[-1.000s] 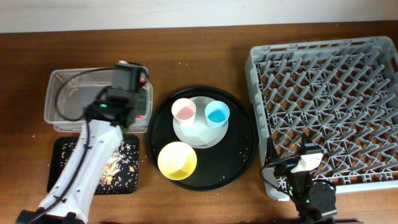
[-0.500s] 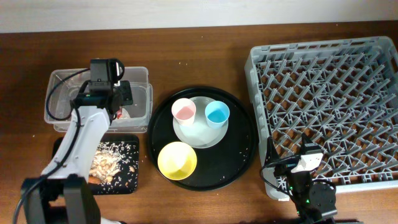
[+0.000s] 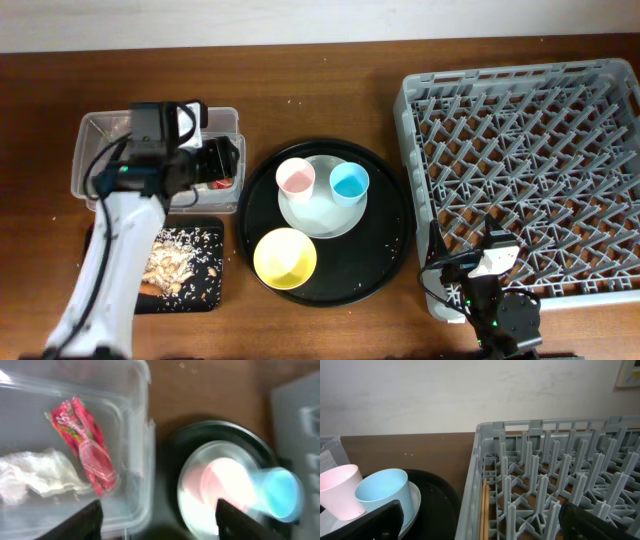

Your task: Sort waste into correct bins and load items into the dishwasher rack

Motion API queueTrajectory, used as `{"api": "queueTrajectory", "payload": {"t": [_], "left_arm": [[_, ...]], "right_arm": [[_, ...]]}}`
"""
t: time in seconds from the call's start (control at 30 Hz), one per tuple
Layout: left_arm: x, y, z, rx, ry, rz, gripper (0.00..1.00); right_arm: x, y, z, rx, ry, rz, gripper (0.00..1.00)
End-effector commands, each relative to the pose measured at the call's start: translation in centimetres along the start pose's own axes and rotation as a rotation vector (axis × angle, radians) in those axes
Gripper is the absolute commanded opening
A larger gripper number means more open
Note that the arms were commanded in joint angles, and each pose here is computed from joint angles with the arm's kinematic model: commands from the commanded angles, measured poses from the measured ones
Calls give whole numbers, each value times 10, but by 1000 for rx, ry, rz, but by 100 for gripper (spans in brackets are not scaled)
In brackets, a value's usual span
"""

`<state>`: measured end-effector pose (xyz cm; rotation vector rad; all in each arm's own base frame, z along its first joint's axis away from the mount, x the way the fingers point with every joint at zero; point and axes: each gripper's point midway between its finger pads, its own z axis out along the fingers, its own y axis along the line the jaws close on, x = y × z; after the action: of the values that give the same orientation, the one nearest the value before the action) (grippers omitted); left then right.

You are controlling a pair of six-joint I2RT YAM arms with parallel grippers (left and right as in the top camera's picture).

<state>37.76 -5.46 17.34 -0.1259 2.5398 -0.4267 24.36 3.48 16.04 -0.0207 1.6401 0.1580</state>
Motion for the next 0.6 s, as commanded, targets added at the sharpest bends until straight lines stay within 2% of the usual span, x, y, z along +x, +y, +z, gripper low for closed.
{"api": "queueTrajectory", "payload": {"t": [0.0, 0.13, 0.23, 0.37, 0.43, 0.57], "left_arm": [[27, -17, -27, 70, 88, -74, 79], [75, -19, -32, 43, 278, -103, 79], [93, -39, -32, 63, 342, -44, 79], [103, -72, -27, 114, 352, 66, 81], [104, -79, -26, 126, 347, 89, 82], [92, -84, -23, 142, 297, 82, 82]], "right_arm": [[4, -1, 0, 4, 7, -7, 98], [4, -1, 0, 4, 7, -7, 98], [4, 1, 0, -12, 11, -7, 99], [-5, 40, -6, -239, -5, 11, 98], [-13, 44, -10, -253, 17, 82, 98], [-69, 46, -42, -247, 51, 123, 98]]}}
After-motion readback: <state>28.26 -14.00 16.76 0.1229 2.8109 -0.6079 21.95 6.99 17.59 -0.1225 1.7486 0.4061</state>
